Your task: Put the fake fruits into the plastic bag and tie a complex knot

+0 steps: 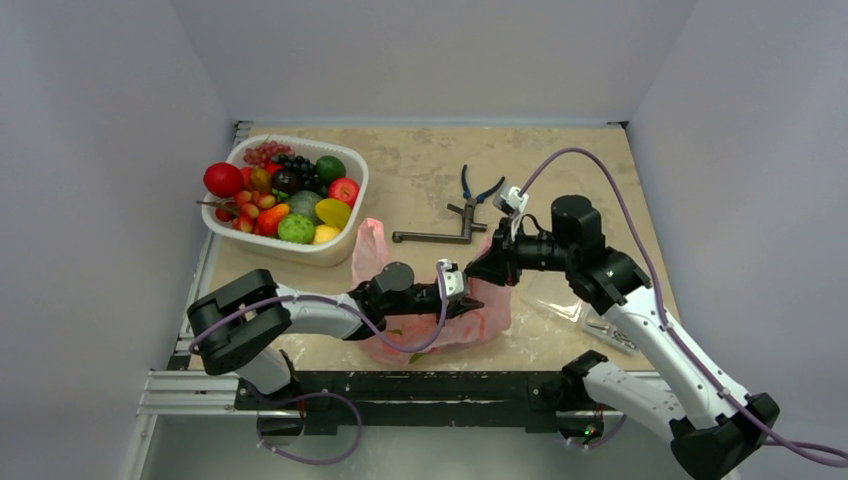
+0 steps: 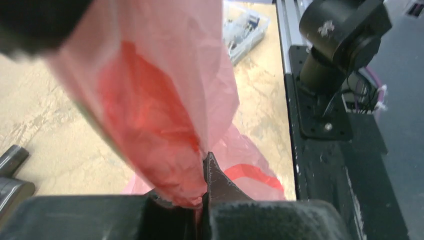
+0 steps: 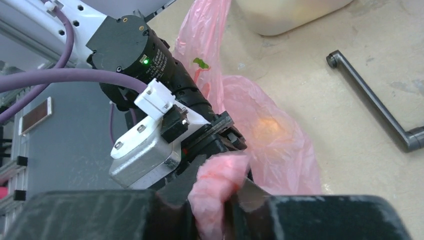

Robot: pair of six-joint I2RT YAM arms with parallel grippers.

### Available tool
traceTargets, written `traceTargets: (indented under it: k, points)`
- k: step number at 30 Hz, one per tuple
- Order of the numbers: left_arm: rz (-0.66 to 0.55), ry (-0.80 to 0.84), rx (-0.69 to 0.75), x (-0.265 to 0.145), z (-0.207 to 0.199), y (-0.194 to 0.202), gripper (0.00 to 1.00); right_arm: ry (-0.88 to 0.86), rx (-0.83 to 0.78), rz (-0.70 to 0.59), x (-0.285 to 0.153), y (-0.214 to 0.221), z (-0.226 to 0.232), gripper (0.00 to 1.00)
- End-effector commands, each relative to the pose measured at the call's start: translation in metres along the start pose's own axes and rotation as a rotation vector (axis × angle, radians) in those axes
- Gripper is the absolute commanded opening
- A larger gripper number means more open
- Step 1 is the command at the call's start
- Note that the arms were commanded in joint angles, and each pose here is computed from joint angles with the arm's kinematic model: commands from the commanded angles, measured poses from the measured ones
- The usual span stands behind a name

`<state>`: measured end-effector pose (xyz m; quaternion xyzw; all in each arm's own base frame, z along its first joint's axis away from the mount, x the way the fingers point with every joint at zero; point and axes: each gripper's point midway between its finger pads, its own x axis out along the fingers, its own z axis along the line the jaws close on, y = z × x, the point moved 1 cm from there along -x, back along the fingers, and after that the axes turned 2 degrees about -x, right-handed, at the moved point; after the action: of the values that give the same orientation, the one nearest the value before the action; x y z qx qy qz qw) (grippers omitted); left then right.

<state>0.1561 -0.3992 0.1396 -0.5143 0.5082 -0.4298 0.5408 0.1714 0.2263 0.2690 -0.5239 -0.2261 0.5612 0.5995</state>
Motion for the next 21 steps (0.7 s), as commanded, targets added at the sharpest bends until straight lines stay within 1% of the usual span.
traceTargets:
  k: [1,2,3,4,6,8,11,13,17,21]
  points:
    - [0.058,0.015,0.047,-0.01,-0.005,0.026,0.0,-0.006,-0.06,-0.083,-0.004,-0.023,0.007,0.5]
    - [0.039,0.017,0.054,-0.012,-0.006,0.016,0.0,0.013,-0.077,-0.092,-0.007,-0.026,0.006,0.77]
    - [0.026,0.02,0.059,-0.014,-0.007,0.009,0.0,0.045,-0.084,-0.106,-0.011,-0.031,0.004,0.96]
    - [0.017,0.022,0.061,-0.014,-0.008,0.003,0.0,0.07,-0.096,-0.106,-0.015,-0.031,0.002,0.99]
    - [0.011,0.031,0.061,-0.016,-0.01,-0.006,0.0,0.08,-0.176,-0.073,-0.025,-0.023,0.006,0.99]
    - [0.011,0.034,0.062,-0.016,-0.011,-0.01,0.0,0.074,-0.215,-0.044,-0.033,-0.008,0.01,0.99]
    - [0.011,0.043,0.078,-0.017,-0.012,-0.011,0.0,0.068,-0.268,-0.072,-0.041,-0.001,0.016,0.99]
    - [0.011,0.055,0.089,-0.019,-0.014,-0.011,0.0,0.063,-0.307,-0.057,-0.042,0.005,0.016,0.99]
    - [0.002,0.055,0.117,-0.022,-0.014,-0.014,0.0,0.001,-0.455,0.016,-0.037,0.021,0.011,0.99]
    - [-0.013,0.039,0.139,-0.019,-0.01,-0.018,0.0,-0.051,-0.46,0.09,-0.017,0.047,-0.004,0.99]
